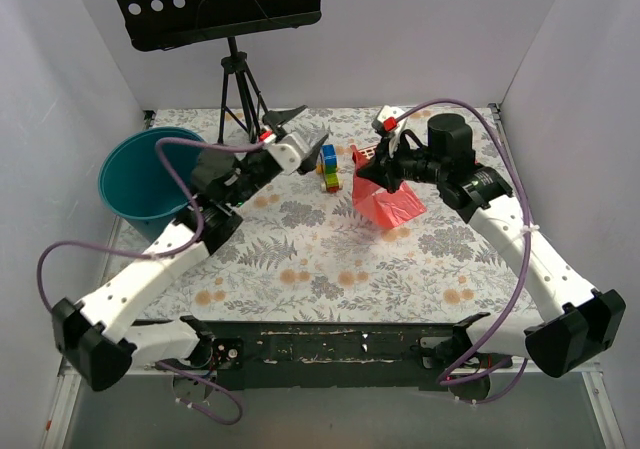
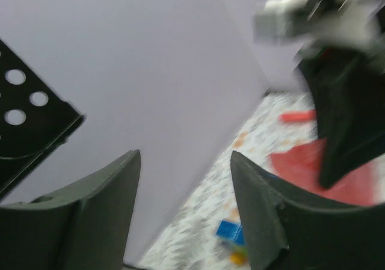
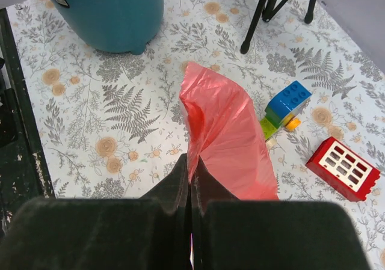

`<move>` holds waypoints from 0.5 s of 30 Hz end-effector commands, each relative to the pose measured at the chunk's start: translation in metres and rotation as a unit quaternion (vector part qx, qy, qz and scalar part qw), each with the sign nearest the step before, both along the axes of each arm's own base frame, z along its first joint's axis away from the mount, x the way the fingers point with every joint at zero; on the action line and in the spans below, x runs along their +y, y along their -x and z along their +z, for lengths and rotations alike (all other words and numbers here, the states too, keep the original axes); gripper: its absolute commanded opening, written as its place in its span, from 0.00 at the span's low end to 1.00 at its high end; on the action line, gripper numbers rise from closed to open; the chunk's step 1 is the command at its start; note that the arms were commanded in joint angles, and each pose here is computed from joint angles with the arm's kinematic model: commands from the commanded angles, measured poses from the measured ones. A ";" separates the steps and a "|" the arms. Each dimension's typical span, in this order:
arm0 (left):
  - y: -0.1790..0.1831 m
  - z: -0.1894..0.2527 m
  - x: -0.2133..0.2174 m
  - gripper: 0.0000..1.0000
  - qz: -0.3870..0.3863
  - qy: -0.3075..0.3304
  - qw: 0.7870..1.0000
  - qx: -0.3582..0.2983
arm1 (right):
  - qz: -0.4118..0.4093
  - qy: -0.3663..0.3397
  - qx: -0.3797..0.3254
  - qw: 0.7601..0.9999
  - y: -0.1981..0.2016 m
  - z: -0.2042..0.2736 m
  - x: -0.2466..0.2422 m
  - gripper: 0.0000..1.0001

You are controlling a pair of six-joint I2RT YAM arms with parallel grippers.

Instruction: Put the trash bags into the trash bin

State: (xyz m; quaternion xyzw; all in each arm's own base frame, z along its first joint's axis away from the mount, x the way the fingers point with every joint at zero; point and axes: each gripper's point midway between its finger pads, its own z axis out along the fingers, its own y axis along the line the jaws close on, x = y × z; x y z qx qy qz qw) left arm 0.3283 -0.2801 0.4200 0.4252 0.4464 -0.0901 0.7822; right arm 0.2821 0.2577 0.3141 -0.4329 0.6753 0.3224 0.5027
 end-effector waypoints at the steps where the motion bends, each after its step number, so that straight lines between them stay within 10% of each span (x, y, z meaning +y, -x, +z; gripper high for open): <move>1: 0.060 -0.036 -0.017 0.48 -0.133 0.047 0.964 0.226 | 0.002 -0.023 0.001 1.000 -0.008 0.005 0.006 0.01; 5: 0.055 -0.045 -0.020 0.14 -0.139 0.084 0.948 0.275 | -0.010 -0.012 0.013 1.000 -0.016 0.003 0.005 0.01; 15: 0.030 -0.065 -0.054 0.29 -0.212 0.070 0.911 0.347 | -0.014 -0.025 0.008 1.000 -0.020 0.010 0.008 0.01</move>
